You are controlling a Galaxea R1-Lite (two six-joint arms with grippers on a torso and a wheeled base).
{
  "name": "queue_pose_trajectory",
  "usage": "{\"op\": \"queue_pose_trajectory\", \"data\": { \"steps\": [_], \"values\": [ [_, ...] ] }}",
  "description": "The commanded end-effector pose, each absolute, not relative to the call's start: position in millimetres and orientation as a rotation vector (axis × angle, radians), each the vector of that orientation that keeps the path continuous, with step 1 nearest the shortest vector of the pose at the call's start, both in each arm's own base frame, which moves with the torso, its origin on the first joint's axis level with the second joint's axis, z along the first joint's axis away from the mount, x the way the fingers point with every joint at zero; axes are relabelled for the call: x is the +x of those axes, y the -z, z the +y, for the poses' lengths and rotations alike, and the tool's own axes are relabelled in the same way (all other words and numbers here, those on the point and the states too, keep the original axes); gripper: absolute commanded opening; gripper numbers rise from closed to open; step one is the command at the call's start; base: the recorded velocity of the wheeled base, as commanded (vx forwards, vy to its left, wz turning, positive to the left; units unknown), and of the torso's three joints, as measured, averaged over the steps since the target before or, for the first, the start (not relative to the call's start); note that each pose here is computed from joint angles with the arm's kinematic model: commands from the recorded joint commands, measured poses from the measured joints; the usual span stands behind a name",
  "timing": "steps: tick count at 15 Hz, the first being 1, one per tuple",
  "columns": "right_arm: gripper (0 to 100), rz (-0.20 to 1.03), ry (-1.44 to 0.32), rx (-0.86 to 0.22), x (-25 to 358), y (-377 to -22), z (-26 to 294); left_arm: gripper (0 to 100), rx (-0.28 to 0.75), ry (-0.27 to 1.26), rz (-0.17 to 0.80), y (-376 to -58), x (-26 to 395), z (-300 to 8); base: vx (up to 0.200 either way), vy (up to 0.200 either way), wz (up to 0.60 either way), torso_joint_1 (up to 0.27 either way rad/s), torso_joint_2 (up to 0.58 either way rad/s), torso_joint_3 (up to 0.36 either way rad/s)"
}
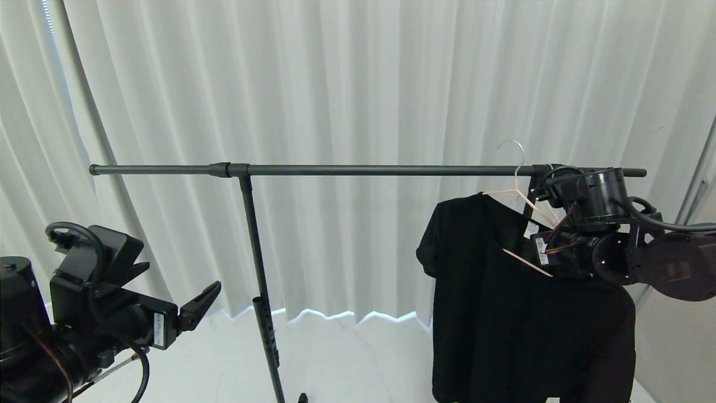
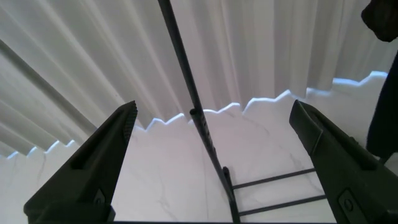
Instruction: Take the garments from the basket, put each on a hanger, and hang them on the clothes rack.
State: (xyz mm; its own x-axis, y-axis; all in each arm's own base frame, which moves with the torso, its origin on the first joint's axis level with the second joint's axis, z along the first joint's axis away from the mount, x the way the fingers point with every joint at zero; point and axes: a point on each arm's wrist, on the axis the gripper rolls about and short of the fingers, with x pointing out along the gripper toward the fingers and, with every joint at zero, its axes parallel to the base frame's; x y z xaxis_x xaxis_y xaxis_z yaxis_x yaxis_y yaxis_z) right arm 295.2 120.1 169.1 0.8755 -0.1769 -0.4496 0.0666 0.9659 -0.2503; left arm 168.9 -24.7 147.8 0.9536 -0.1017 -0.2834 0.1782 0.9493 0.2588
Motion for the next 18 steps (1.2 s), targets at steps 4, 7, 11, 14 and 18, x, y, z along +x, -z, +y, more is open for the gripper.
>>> {"op": "queue_pose_trajectory", "data": {
  "steps": [4,7,11,14,18],
  "values": [
    [0,0.509,0.125,-0.257,297,-159,129,100,0.292,0.146,0.276,-147,170,-25,0.2,0.0,0.0,0.001,0.0,0.002],
    [0,0.522,0.123,-0.265,299,-155,130,100,0.296,0.149,0.28,-146,170,-25,0.2,0.0,0.0,0.001,0.0,0.002],
    [0,0.547,0.119,-0.279,296,-147,131,100,0.312,0.151,0.28,-146,170,-25,0.0,0.0,0.0,0.0,0.0,0.0],
    [0,0.572,0.128,-0.264,298,-137,132,100,0.327,0.155,0.278,-146,170,-25,0.0,0.0,0.0,0.0,0.0,0.0],
    [0,0.598,0.159,-0.249,302,-124,134,100,0.339,0.155,0.275,-145,165,-24,0.0,0.0,0.0,0.0,0.0,0.0]
  ]
}}
